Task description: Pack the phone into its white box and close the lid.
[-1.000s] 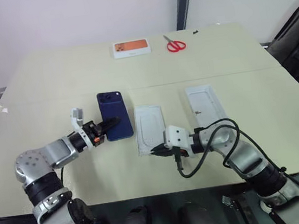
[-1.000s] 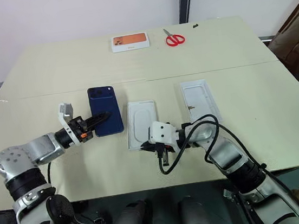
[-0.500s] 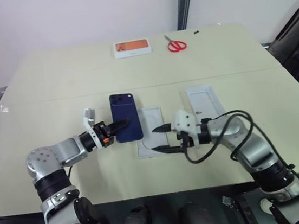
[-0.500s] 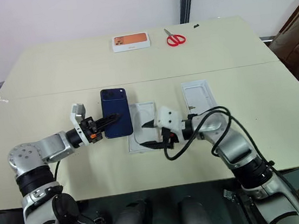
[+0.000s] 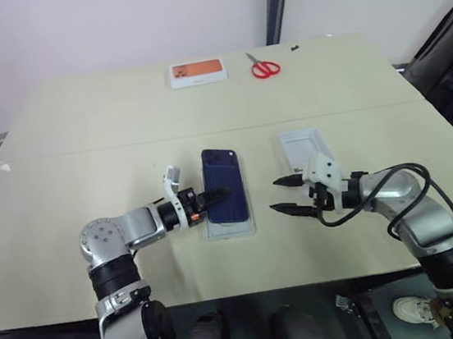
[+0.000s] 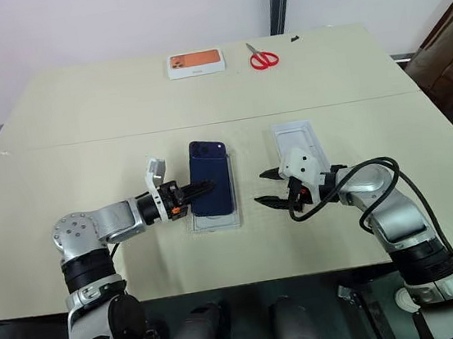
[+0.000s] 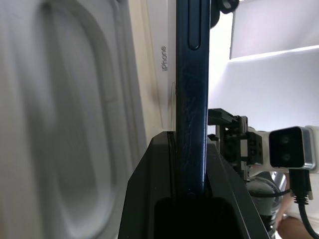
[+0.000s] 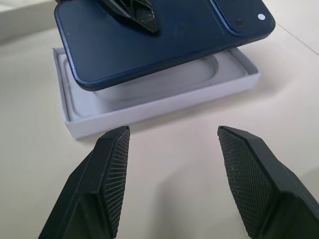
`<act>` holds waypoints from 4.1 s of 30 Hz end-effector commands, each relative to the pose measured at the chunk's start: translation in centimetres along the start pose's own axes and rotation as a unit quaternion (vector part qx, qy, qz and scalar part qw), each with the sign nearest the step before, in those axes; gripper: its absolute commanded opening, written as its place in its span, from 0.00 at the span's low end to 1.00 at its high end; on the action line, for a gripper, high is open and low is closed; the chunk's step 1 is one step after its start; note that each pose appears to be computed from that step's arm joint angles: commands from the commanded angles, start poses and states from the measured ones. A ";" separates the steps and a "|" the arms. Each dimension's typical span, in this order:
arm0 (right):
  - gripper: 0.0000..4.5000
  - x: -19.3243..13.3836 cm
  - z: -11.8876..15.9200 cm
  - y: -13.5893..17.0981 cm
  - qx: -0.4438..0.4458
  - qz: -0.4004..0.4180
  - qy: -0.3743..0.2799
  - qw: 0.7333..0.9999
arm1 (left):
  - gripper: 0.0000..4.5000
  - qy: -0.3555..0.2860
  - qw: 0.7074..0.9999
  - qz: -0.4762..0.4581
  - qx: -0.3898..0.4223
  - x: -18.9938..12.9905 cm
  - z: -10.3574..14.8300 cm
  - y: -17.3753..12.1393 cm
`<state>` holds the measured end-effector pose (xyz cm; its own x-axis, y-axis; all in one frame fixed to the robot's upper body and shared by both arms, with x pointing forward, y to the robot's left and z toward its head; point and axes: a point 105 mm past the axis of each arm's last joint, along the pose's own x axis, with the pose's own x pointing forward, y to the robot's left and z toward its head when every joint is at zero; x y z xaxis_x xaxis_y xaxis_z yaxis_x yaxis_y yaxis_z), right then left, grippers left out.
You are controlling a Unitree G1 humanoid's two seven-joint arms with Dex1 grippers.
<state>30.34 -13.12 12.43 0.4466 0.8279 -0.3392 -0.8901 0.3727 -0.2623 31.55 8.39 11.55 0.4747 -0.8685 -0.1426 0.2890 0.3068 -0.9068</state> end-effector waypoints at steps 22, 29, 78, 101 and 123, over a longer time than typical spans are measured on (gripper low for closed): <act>0.66 0.8 0.2 -1.6 -0.030 -0.024 -0.006 0.999 | 0.99 0.003 0.999 0.007 0.049 -1.2 0.7 -1.6; 0.66 1.0 0.2 -1.7 -0.032 -0.025 -0.005 0.999 | 0.99 0.017 0.997 0.004 0.069 -1.5 0.9 -2.3; 0.66 1.9 0.6 -1.5 -0.043 -0.033 -0.011 0.998 | 0.27 0.040 0.998 0.037 0.031 -1.9 -0.6 0.2; 0.66 1.9 0.4 -1.3 -0.041 -0.031 -0.008 0.999 | 0.01 0.013 0.999 -0.025 -0.017 -2.0 0.4 -1.0; 0.66 1.4 -0.2 -1.8 -0.041 -0.039 0.005 0.998 | 0.21 0.031 0.999 -0.011 -0.042 -2.0 -2.6 -0.8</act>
<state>32.58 -12.95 11.27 0.5121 0.7839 -0.3510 -0.8506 0.4059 -0.3344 28.23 9.18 9.79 0.4187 -0.8851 -0.2032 0.1697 0.2961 -0.9400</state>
